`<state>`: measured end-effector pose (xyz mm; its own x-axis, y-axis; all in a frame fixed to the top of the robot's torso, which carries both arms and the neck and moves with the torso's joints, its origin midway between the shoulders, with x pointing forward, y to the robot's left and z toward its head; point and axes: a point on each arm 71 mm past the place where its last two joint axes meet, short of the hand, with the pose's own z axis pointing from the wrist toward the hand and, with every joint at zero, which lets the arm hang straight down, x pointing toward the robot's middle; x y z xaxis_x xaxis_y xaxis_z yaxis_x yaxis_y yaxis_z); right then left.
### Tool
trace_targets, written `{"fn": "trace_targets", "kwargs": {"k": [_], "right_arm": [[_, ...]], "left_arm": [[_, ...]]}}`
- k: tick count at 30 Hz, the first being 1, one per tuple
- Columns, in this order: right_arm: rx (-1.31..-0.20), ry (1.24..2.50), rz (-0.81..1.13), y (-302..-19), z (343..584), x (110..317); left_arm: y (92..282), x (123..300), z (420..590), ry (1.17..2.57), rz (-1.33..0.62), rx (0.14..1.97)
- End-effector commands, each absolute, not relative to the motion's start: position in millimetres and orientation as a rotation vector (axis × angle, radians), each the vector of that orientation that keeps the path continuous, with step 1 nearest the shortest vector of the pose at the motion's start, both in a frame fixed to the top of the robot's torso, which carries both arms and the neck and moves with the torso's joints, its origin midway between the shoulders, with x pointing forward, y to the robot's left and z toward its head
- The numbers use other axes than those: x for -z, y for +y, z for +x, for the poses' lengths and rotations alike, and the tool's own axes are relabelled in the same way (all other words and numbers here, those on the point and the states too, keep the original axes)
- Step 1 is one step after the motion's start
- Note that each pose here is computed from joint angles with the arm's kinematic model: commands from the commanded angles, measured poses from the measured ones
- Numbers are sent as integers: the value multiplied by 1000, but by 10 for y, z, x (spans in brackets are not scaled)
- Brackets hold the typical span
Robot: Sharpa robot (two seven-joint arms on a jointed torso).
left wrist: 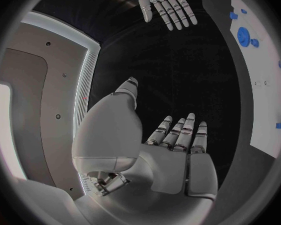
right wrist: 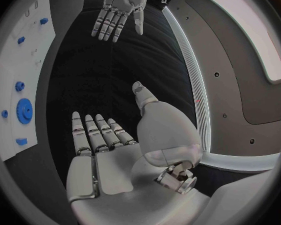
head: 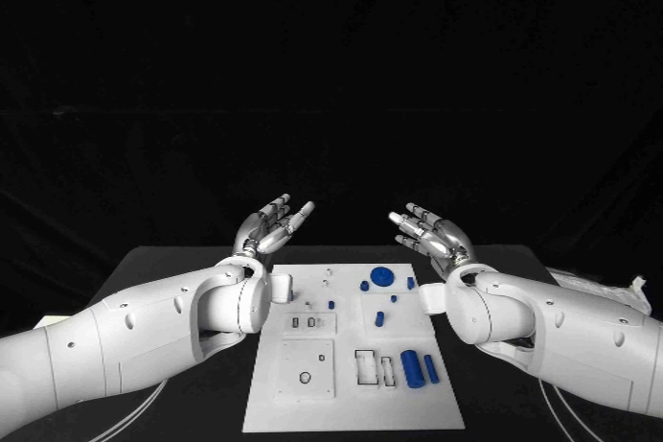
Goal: Assemble the parts on the task board
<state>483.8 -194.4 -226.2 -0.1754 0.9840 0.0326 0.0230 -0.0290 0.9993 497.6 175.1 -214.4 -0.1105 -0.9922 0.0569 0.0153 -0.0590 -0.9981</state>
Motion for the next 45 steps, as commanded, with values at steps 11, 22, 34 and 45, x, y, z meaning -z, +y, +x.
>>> {"fn": "trace_targets", "kwargs": {"k": [11,22,34,45], "right_arm": [[-1357,1434,787,-2056,4957,2197],[-1172,1480,409,-2144,5104,2008],[-844,1580,-24,-2192,5263,1749],[-576,1606,-352,-2012,5279,1585]], "left_arm": [[1910,2107,4975,1229,-1168,1419],[2023,2050,4848,1284,-1199,1514],[1938,1855,4518,1364,-1203,1636],[1900,1640,4307,1356,-1221,1717]]}}
